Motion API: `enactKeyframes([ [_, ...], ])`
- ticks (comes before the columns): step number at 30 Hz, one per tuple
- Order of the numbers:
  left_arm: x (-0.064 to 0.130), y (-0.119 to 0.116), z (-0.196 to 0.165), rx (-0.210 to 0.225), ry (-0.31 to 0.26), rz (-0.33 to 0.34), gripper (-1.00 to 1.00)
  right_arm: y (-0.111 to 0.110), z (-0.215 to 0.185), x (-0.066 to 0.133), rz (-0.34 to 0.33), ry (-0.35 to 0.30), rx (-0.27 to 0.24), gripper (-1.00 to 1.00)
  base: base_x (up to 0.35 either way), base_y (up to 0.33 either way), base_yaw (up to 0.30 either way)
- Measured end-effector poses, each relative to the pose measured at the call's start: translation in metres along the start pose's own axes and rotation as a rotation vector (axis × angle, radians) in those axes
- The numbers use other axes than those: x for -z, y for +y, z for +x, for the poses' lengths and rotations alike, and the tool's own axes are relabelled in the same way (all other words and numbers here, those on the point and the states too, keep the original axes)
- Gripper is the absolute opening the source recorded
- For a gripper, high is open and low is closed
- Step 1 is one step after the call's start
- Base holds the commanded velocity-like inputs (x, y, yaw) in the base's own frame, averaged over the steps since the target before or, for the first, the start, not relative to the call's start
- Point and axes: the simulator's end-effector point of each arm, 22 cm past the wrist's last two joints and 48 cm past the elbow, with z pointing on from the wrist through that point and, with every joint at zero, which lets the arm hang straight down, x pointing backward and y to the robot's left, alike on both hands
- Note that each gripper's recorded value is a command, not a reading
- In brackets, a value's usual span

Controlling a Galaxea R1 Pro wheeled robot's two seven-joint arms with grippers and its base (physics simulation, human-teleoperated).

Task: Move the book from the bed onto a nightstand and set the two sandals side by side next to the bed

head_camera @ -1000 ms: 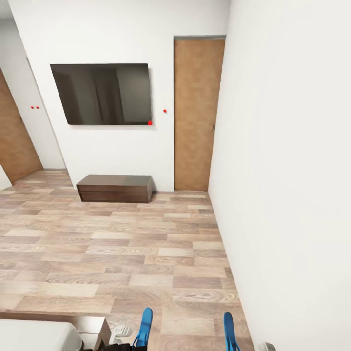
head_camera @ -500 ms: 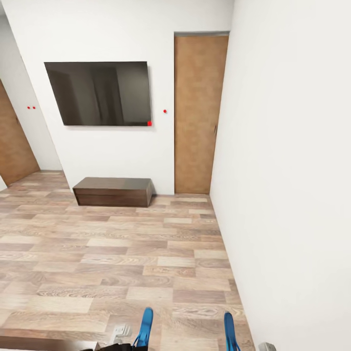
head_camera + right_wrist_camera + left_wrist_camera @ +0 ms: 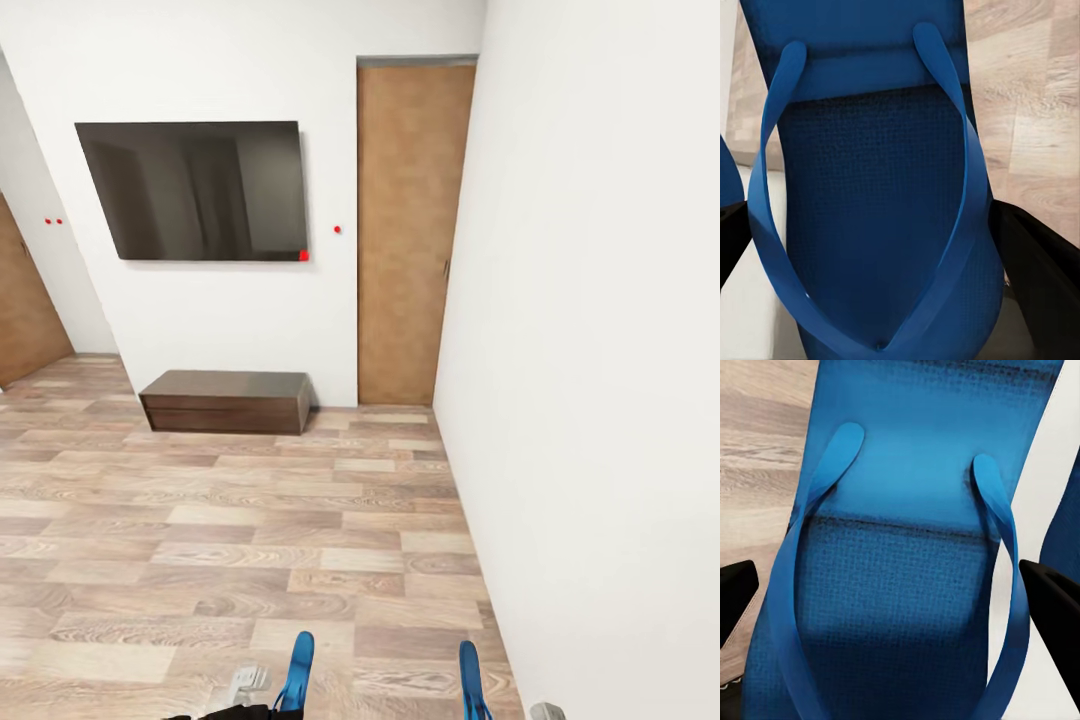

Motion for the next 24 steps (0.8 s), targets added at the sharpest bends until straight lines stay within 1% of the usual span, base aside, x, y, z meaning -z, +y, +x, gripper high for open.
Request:
enactKeyframes([
  [24,0.0000,0.0003,-0.0002,0.001,-0.001,-0.001,-1.00,-0.0002,0.0001,-0.0003,0.002,0.000,0.000,-1.00,0.325,0.000,0.000],
])
